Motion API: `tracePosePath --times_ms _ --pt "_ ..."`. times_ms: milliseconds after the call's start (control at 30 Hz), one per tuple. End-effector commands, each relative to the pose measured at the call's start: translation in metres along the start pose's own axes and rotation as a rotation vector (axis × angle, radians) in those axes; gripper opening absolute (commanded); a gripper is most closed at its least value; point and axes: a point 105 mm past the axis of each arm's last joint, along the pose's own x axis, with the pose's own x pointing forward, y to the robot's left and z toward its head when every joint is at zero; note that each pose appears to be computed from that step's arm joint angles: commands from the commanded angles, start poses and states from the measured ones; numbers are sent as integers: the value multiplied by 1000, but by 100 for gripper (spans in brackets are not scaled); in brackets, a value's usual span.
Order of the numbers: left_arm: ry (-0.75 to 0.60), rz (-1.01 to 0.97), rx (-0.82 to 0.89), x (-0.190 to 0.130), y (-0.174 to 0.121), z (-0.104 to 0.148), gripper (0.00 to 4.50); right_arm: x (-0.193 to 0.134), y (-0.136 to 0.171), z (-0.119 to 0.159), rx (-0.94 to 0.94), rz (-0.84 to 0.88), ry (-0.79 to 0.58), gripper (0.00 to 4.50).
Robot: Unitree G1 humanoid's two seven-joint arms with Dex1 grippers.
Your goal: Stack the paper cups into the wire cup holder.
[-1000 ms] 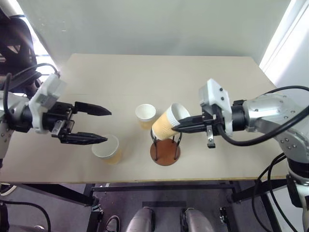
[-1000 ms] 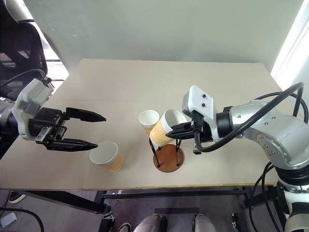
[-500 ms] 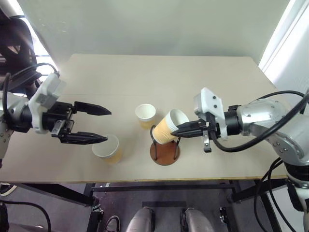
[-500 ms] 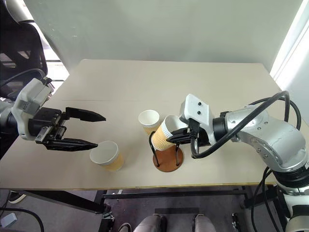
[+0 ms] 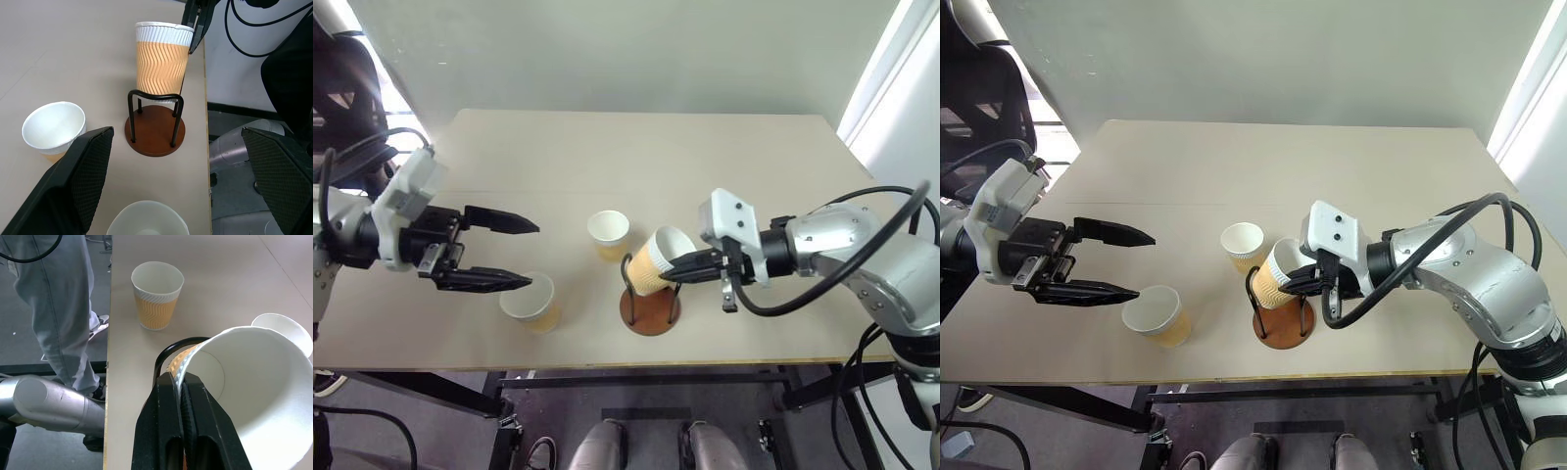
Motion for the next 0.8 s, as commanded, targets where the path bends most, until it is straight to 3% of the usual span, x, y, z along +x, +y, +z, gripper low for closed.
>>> tracePosePath --times_ms 33,367,600,800 --pt "3 6 53 -3 -3 11 450 -1 2 6 -51 0 -5 56" --pt "46 16 67 -9 2 9 450 -10 -9 11 -102 -52 6 397" --pt "237 36 111 -21 11 -1 450 -50 -34 16 -143 -203 28 397" --pt "400 7 90 -27 12 -26 450 -113 -33 61 -162 -260 -163 397"
